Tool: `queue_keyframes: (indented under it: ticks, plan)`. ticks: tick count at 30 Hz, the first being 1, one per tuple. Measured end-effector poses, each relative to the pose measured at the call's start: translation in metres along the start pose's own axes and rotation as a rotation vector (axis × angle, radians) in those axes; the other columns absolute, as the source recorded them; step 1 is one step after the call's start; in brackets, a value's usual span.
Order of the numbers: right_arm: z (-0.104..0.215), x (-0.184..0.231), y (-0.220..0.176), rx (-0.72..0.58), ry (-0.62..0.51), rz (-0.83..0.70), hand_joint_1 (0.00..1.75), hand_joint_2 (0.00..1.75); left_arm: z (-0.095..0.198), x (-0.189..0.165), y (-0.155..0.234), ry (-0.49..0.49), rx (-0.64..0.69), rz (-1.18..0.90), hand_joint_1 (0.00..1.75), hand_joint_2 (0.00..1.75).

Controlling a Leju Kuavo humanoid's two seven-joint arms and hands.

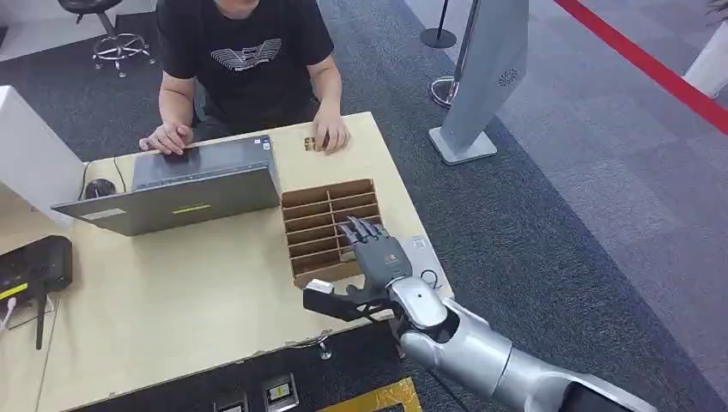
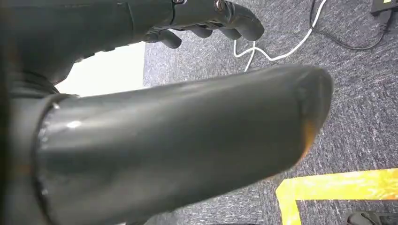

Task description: Pass the card to the sensor for recognition and then transmit it.

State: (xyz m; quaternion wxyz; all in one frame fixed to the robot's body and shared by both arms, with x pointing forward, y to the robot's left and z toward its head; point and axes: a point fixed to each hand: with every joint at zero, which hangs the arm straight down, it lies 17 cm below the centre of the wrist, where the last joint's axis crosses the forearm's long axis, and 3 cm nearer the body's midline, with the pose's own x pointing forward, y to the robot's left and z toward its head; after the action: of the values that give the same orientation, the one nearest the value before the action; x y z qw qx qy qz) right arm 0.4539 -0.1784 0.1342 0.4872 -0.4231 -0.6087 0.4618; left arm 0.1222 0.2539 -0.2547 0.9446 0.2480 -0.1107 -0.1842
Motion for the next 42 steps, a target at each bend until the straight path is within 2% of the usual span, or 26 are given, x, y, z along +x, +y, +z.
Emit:
queue_keyframes:
  ticks: [8, 25, 29, 42]
  plan:
    - [0.0, -0.019, 0.014, 0.027, 0.059, 0.023, 0.0, 1.75, 0.0, 0.001, 0.0, -0.006, 0.002, -0.006, 0.0, 0.0]
    - [0.0, -0.029, 0.022, 0.031, 0.083, 0.027, 0.0, 1.75, 0.0, 0.001, 0.001, -0.015, 0.005, -0.017, 0.0, 0.0]
    - [-0.002, -0.029, 0.003, -0.065, 0.088, 0.048, 0.0, 1.75, 0.0, -0.001, 0.0, -0.015, 0.006, -0.021, 0.0, 0.0]
    - [0.005, 0.01, -0.088, -0.357, 0.014, 0.138, 0.0, 1.75, 0.0, -0.005, 0.0, -0.006, 0.006, -0.011, 0.0, 0.0]
